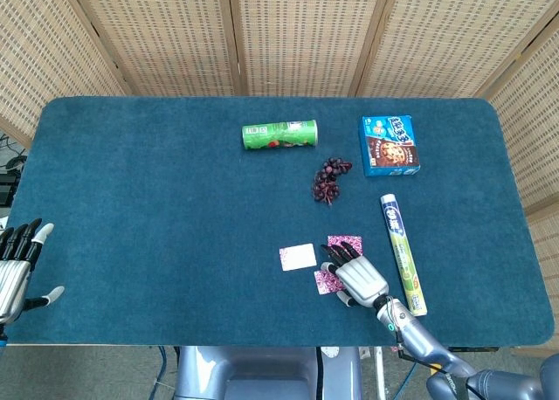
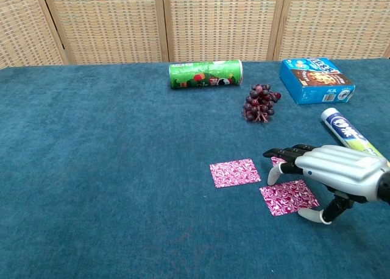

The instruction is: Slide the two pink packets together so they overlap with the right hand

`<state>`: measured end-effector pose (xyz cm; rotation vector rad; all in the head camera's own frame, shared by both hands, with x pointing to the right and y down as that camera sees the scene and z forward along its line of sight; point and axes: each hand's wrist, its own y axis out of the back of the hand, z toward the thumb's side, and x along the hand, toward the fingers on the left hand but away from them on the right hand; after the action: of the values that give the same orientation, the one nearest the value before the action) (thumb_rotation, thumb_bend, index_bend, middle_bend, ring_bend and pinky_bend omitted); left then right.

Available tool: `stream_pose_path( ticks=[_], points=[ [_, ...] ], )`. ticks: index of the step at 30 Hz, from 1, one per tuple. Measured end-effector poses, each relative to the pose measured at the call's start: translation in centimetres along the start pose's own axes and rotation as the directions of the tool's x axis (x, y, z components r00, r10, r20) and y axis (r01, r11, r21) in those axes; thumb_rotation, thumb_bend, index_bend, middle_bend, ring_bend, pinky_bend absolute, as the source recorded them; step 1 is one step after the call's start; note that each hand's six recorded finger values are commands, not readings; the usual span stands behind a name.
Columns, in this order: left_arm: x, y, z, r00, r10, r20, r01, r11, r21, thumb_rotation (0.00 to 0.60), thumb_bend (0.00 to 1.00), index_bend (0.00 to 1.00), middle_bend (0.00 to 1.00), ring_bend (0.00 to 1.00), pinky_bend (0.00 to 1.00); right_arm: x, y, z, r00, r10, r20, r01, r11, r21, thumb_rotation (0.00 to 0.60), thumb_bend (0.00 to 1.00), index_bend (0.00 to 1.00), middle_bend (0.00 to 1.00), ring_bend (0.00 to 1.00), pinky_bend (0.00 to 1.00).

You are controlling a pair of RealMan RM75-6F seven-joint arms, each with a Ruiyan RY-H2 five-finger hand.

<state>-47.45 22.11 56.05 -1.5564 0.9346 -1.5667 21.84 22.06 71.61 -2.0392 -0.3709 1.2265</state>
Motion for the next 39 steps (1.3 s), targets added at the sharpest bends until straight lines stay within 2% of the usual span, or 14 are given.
stream_pose_path(
  ticks=[39],
  points=[
    [0.01, 0.01, 0.01, 1.000, -0.001, 0.000, 0.001, 1.000, -0.003, 0.600, 0.00, 0.00, 0.00, 0.00, 0.00, -0.98, -0.53, -0.22, 0.999, 0.024, 0.026, -0.024, 1.000, 0.014, 0.600, 0.43, 0.69, 0.00, 0.00, 0.00]
  ],
)
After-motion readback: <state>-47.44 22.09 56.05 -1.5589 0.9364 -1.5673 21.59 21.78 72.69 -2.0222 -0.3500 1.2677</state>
